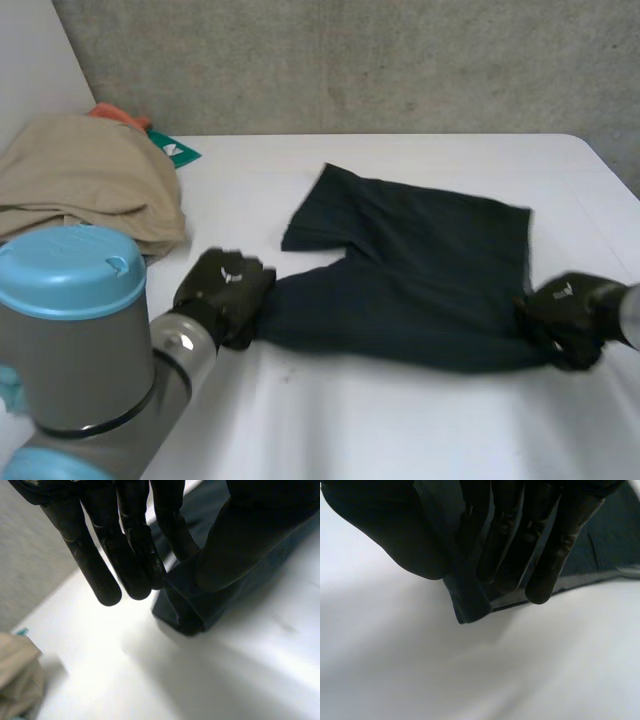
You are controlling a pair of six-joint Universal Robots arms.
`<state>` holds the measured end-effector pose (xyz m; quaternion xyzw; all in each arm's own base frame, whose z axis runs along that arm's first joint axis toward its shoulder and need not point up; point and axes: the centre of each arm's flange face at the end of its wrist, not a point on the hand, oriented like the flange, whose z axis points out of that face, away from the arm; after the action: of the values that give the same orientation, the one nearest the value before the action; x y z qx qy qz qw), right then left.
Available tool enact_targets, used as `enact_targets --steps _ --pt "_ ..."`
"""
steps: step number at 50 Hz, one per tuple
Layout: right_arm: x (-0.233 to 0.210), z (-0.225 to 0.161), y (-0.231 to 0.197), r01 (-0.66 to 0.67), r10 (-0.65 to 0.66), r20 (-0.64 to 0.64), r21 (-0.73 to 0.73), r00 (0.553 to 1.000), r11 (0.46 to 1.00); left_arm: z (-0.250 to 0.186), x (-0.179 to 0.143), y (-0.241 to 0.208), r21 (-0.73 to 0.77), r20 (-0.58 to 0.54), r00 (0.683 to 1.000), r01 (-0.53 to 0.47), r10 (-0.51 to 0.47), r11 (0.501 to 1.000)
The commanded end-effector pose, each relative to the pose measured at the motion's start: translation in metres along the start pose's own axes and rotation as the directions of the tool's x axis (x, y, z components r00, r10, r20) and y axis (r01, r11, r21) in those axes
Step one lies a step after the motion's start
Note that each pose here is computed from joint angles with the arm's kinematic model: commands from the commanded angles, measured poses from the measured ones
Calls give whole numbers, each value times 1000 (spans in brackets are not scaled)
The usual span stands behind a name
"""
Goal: Fold the laundry.
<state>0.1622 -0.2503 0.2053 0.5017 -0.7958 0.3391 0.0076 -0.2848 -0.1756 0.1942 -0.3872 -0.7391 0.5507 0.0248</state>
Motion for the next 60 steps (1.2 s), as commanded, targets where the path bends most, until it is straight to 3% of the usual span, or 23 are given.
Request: enact_targets --steps 1,8,18,23,31,39,47,53,60 --pt "-11 -32 4 63 -61 48 -48 997 997 -34 21 9 -122 -133 982 -151 135 981" --pt "-2 -22 1 58 -58 -47 -6 997 998 -12 18 -13 16 -61 989 -134 135 991" --pt "24 13 -22 29 -13 -267 56 964 998 67 15 -59 250 68 994 -100 85 963" --pt "39 26 -39 56 -20 -406 77 914 995 113 15 -83 338 118 990 -108 71 935" --pt "82 62 -60 103 29 -611 179 791 979 180 17 -93 387 231 964 -213 129 897" --pt "98 104 -71 136 89 -670 276 737 951 228 6 -76 438 308 948 -216 80 873" --pt "102 143 -61 115 97 -671 263 735 958 241 14 -57 454 286 956 -189 59 871" --pt "106 152 -52 70 112 -707 223 698 972 248 23 -44 456 248 965 -191 82 869" --pt "103 152 -59 71 164 -730 279 663 958 247 24 -48 471 255 964 -192 75 861"
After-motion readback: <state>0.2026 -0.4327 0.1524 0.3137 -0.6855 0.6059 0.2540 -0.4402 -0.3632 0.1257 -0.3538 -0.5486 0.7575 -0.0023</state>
